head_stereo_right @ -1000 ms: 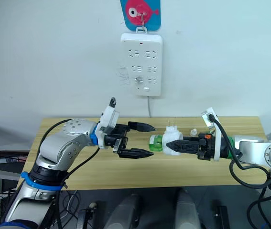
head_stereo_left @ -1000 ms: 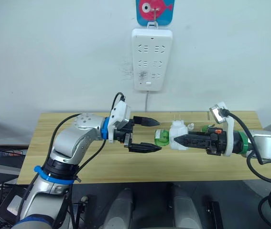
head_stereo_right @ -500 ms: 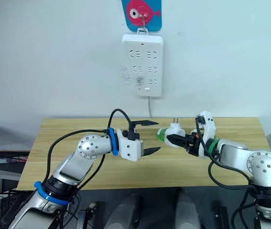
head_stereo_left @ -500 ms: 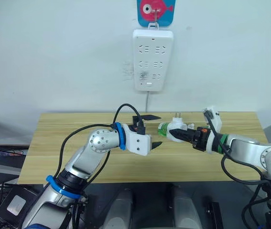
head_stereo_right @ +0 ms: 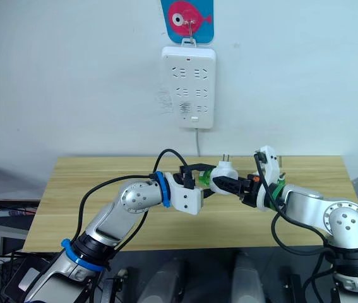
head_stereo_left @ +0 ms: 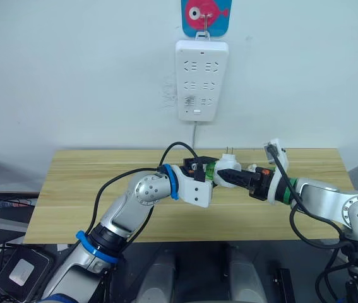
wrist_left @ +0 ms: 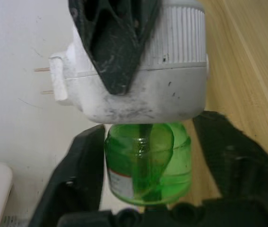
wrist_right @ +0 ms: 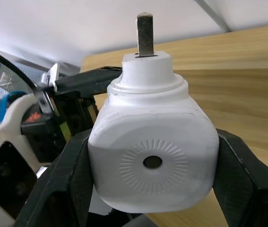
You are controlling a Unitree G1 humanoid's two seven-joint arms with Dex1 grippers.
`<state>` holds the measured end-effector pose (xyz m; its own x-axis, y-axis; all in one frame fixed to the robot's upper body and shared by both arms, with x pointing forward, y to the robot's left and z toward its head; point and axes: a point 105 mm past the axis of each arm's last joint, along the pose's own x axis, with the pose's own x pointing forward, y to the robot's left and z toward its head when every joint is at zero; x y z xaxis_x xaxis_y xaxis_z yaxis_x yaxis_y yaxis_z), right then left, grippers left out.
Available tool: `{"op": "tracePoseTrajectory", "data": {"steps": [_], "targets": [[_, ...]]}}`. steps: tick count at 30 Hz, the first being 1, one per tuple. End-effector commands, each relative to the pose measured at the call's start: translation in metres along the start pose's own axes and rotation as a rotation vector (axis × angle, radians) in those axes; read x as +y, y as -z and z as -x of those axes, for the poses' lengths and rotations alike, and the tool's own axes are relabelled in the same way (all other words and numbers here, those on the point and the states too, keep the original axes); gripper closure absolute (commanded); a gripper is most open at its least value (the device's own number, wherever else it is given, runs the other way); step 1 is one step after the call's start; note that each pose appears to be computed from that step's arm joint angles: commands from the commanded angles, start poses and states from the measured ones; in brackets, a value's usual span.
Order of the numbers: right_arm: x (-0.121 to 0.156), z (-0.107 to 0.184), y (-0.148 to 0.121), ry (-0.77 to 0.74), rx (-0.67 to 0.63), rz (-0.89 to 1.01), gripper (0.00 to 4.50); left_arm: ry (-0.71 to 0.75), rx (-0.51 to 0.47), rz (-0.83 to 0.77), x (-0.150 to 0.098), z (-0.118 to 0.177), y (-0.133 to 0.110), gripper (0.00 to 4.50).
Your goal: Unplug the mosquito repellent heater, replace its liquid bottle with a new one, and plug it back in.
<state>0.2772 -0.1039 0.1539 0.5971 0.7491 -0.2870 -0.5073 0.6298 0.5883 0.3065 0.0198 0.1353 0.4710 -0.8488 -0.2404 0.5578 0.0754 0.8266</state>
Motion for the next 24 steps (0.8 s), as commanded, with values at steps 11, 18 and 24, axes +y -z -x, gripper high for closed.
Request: {"op": "tracePoseTrajectory", "data": {"steps": [11,18,24], "targets": [[0.032,0.004,-0.012,-0.115,-0.076,0.188,0.00,-0.063,-0.006,0.075,0.006,-0.004,0.000,2.25],[0.034,0.002,-0.019,-0.051,-0.222,0.365,0.00,-0.272,-0.132,0.565,0.024,-0.001,0.002,2.25],[0.039,-0.007,-0.031,-0.026,-0.345,0.395,0.00,-0.353,-0.194,0.723,0.034,0.000,-0.006,2.25]]}}
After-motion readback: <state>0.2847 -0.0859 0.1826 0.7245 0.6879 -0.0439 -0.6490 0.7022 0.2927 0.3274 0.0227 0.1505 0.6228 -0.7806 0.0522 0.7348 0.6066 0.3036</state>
